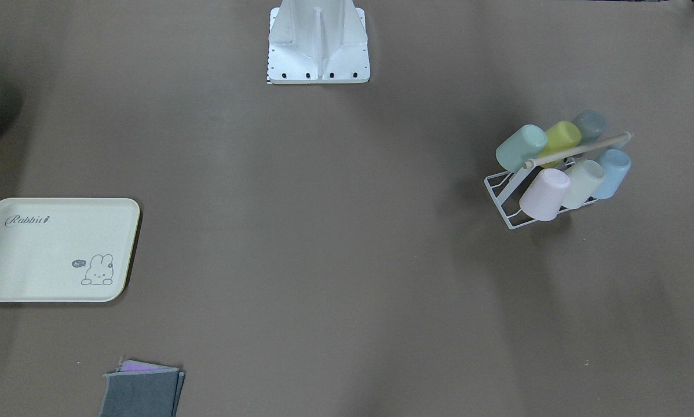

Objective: Pick up and place green cup on tray

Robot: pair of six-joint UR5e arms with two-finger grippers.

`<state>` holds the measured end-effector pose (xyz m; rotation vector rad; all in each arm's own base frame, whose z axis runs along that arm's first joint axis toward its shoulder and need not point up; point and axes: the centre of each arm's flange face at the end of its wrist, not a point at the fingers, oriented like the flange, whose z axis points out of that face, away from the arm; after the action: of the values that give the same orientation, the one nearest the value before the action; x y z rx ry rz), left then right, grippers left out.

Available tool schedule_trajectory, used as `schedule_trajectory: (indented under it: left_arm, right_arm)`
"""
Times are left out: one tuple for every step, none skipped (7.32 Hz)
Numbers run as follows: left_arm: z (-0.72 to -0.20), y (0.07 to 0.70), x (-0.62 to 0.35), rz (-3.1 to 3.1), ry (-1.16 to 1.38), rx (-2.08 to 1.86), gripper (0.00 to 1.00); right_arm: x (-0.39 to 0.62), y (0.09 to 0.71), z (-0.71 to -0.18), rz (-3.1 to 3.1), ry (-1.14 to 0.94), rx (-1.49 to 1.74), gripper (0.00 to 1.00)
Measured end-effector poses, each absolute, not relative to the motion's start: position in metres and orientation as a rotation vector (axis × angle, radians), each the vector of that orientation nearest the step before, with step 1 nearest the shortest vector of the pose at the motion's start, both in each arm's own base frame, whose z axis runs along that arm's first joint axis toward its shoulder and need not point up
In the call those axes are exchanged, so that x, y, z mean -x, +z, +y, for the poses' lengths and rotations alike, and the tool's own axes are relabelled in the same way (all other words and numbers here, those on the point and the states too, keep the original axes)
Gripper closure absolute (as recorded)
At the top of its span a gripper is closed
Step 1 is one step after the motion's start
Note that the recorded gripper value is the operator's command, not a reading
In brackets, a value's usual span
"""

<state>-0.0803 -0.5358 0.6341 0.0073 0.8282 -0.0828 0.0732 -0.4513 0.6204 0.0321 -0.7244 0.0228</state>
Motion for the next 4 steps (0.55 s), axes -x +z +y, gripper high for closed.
schedule_trajectory:
  left_arm:
    - [-0.536,0.634,0.08,0.828,-0.083,-0.007,0.02]
    - [-0.536,0.634,0.08,0.828,-0.083,-0.007,0.02]
    - [-0.535,0.635,0.08,0.828,-0.083,-0.008,0.02]
    - [-0.536,0.634,0.08,0.828,-0.083,-0.009,0.02]
  right_arm:
    - [-0.072,0.621,-0.451,-0.721,0.021,-0.03,0.01]
    - [-0.071,0.621,-0.452,-0.713,0.018,-0.028,0.01]
    - [-0.066,0.621,-0.454,-0.704,0.006,-0.026,0.02]
    - [-0.052,0.614,-0.465,-0.69,-0.013,-0.024,0.01]
